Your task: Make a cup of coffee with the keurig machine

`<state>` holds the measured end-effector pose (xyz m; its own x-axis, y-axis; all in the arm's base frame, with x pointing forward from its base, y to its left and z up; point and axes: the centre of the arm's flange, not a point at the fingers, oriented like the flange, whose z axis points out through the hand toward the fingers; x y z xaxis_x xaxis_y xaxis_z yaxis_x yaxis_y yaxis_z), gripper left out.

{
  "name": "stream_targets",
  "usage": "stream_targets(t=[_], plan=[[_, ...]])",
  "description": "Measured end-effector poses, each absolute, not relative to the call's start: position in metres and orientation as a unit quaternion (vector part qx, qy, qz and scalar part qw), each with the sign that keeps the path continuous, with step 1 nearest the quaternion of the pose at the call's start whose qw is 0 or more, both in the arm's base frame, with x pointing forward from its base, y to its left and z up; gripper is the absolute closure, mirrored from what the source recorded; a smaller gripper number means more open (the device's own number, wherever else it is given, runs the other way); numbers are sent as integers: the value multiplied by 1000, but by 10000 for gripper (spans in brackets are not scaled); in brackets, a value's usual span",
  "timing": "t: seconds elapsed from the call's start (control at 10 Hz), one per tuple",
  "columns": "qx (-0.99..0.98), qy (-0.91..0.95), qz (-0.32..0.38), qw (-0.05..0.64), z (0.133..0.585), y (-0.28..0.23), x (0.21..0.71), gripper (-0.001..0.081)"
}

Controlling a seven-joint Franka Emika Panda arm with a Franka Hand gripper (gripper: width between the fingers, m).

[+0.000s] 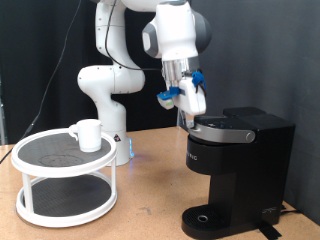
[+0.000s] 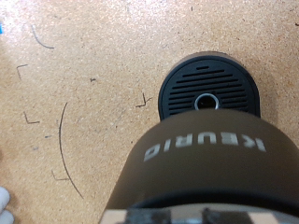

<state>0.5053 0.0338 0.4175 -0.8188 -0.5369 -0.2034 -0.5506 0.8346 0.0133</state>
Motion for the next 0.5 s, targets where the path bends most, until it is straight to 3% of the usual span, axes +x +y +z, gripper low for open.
stream_targets(t=[0.5], plan=[[-295,946,59,116,408,25,509,806]])
